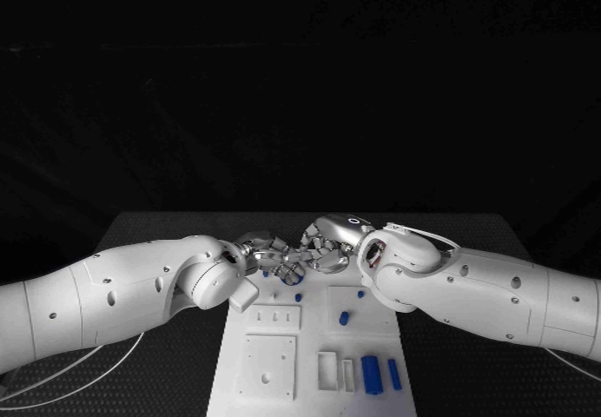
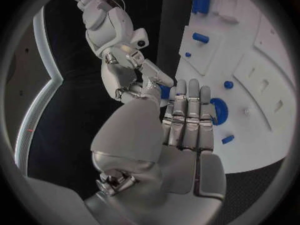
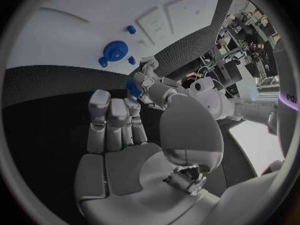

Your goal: Assemble the parts on the task board

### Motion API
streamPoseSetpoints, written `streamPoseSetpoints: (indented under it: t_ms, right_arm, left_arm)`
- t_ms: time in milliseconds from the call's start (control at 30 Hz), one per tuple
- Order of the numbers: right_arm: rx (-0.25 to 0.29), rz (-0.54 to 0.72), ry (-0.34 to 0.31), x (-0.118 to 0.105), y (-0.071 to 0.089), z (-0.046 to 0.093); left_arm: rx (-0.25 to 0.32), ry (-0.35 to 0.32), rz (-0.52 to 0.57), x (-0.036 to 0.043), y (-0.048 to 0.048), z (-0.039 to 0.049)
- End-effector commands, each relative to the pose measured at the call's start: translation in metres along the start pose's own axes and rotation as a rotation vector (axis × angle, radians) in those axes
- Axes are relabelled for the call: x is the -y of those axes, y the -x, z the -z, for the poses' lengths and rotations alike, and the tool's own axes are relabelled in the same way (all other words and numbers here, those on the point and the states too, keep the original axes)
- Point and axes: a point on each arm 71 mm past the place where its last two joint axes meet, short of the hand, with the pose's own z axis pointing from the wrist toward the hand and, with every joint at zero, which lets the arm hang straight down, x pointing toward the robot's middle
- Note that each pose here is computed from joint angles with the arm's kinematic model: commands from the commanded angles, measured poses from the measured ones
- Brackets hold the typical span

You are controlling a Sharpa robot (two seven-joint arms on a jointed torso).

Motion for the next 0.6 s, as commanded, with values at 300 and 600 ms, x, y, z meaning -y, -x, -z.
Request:
streamPoseSetpoints:
  t_ms: [300,600]
  right_arm:
    - [-0.021,0.004,0.017,-0.0042,-0.003,-0.0008]
    - [-0.021,0.003,0.019,-0.0051,-0.0034,-0.0009]
  left_arm:
    - [-0.01,0.009,0.051,0.0013,-0.0017,-0.0009]
    - [-0.006,0.026,0.049,0.0004,-0.0015,-0.0011]
